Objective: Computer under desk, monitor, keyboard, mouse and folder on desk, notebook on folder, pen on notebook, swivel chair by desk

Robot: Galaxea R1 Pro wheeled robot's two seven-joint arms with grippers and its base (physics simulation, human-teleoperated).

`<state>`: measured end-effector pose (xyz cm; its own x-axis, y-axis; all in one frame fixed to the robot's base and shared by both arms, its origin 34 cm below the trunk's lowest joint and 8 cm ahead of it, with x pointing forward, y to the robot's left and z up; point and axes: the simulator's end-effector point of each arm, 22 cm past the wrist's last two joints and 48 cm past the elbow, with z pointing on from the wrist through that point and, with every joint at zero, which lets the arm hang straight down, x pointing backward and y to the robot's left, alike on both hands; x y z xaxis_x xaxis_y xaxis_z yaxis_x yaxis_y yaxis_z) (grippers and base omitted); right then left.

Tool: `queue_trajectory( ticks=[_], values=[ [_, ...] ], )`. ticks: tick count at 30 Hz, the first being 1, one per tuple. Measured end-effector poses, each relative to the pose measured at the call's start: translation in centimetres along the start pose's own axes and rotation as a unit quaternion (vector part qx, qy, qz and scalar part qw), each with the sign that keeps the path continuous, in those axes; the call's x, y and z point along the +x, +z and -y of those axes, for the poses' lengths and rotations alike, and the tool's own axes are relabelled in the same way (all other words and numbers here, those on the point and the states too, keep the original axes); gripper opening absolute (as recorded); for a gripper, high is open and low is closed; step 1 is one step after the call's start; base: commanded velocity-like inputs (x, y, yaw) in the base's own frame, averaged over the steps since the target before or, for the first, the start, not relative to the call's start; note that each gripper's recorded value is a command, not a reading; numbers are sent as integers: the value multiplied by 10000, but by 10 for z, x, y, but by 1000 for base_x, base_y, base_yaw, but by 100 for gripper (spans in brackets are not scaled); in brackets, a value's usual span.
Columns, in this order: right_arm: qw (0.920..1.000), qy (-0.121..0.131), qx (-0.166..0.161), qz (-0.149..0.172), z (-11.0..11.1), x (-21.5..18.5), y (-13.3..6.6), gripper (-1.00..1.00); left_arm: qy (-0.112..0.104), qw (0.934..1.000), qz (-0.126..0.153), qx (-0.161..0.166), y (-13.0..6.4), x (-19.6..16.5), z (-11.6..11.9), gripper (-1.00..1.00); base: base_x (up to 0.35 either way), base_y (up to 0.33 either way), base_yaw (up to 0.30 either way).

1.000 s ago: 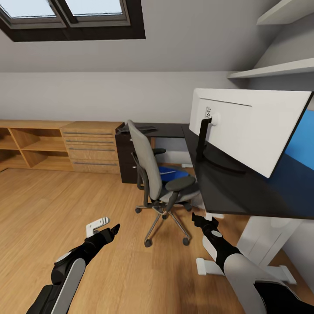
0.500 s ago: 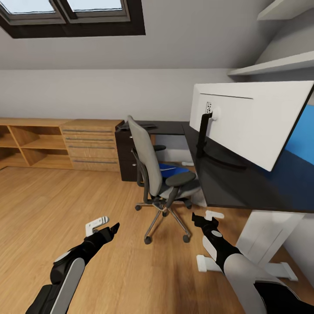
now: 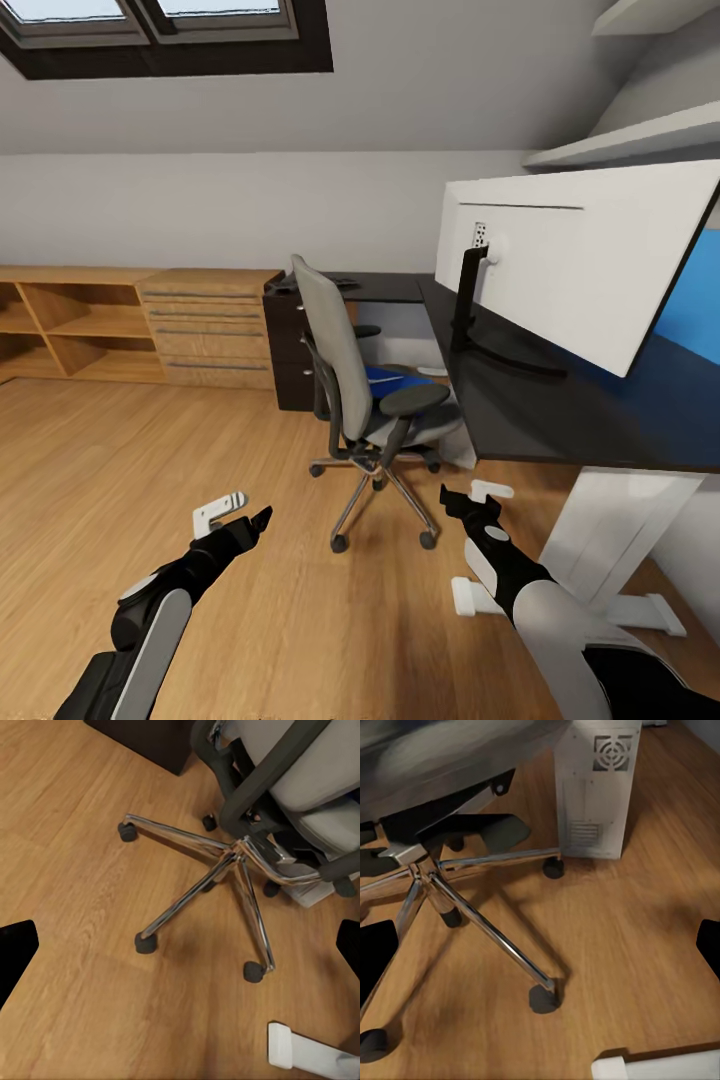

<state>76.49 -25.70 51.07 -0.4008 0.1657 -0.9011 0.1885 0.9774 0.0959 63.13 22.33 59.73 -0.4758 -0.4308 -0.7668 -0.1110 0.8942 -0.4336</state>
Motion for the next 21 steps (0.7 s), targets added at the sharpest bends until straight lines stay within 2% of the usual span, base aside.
queue_trajectory(
  ticks=[5, 13, 21],
  values=[
    [10000, -24, -5, -44, 1, 11, 3, 100, -2, 10000, 13, -3, 2, 8, -5, 100, 0, 0, 0],
    [9995, -67, -4, -296, 4, 33, 8, 100, -9, 10000, 28, -13, 7, 23, -15, 100, 0, 0, 0],
    [9994, -125, -33, -335, 3, 53, 12, 100, -7, 10000, 23, -16, 11, 39, -23, 100, 0, 0, 0]
  ],
)
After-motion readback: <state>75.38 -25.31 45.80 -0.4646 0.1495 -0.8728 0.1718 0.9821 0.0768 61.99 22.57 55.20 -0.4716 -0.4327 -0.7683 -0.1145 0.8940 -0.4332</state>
